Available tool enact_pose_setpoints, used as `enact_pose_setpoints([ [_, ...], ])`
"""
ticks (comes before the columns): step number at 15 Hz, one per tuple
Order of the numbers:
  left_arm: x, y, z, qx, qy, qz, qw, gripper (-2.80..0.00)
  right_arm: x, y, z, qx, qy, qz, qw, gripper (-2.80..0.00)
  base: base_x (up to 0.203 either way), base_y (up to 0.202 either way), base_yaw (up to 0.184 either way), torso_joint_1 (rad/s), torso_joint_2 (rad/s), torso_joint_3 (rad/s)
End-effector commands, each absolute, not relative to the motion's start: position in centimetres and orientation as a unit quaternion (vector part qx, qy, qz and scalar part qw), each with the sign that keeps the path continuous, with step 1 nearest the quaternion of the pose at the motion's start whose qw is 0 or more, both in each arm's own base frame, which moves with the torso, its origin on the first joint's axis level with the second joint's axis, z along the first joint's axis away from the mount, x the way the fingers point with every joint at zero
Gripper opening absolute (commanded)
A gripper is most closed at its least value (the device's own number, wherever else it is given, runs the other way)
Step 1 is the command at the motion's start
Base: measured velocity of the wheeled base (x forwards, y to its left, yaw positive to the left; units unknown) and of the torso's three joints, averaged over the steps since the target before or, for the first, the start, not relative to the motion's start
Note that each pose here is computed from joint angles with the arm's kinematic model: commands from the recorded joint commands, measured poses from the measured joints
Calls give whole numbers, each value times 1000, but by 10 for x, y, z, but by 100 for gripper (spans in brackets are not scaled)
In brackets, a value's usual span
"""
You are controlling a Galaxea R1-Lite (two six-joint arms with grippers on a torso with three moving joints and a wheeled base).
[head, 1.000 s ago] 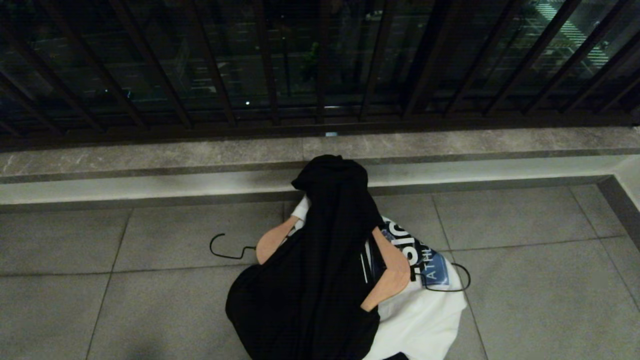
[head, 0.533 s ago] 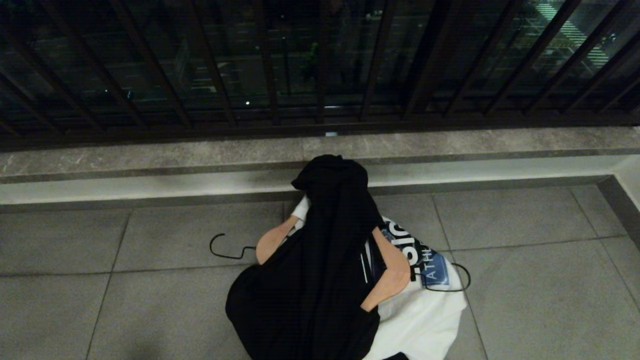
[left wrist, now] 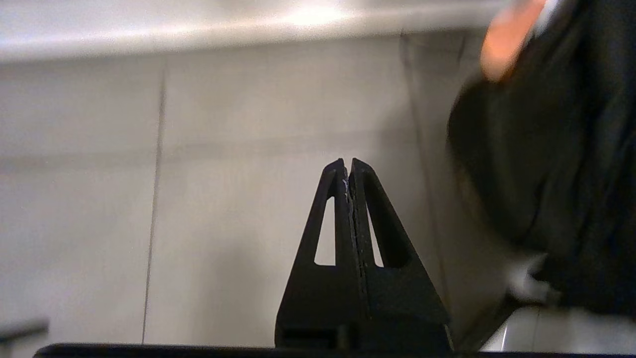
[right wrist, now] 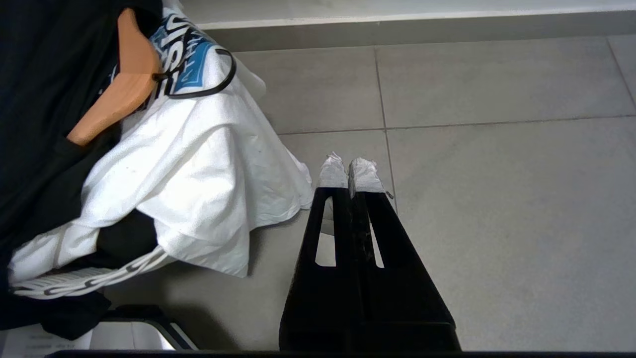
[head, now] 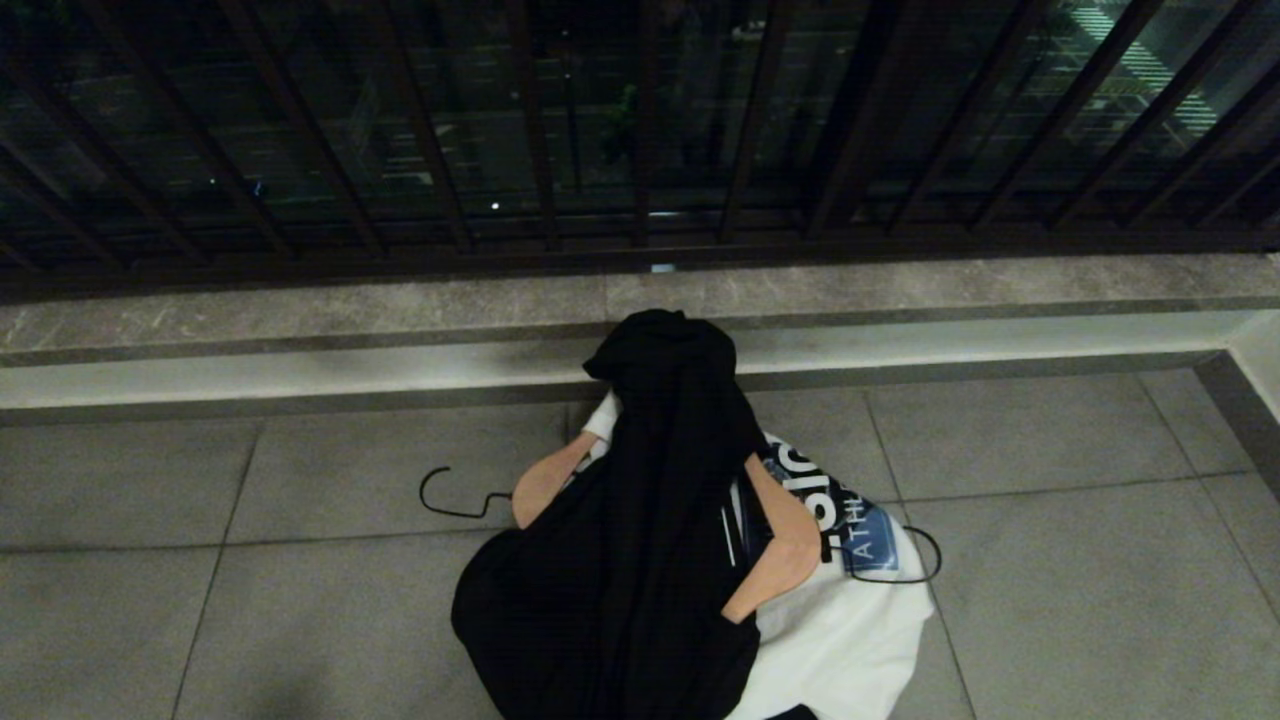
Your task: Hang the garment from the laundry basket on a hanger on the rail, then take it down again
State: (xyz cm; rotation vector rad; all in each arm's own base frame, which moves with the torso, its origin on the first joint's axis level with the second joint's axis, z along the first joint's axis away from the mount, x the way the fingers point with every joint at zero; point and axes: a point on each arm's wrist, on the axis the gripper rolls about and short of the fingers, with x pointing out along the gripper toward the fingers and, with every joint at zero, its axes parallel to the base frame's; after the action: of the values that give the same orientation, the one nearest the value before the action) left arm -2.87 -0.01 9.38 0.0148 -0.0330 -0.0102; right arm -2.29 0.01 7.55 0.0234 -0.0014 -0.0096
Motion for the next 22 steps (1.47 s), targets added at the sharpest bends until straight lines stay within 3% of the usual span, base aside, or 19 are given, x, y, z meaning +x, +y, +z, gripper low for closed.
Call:
enact_pose_setpoints([
  [1,-28,0,120,8,-16,-7,1000,-280,-23,0,75,12,-1,-5,1000,-280,0,0,0,0,0,0],
  [9,29,-7,194,4,86,-163,983,-280,-23,0,75,12,-1,-5,1000,-280,0,0,0,0,0,0],
  [14,111,-27,207,35,205,-278,938,-280,-23,0,75,12,-1,-5,1000,-280,0,0,0,0,0,0],
  [18,168,-85,198,93,273,-371,883,-280,-23,0,75,12,-1,-5,1000,-280,0,0,0,0,0,0],
  [22,192,-169,184,150,306,-419,842,-280,-23,0,75,12,-1,-5,1000,-280,0,0,0,0,0,0],
])
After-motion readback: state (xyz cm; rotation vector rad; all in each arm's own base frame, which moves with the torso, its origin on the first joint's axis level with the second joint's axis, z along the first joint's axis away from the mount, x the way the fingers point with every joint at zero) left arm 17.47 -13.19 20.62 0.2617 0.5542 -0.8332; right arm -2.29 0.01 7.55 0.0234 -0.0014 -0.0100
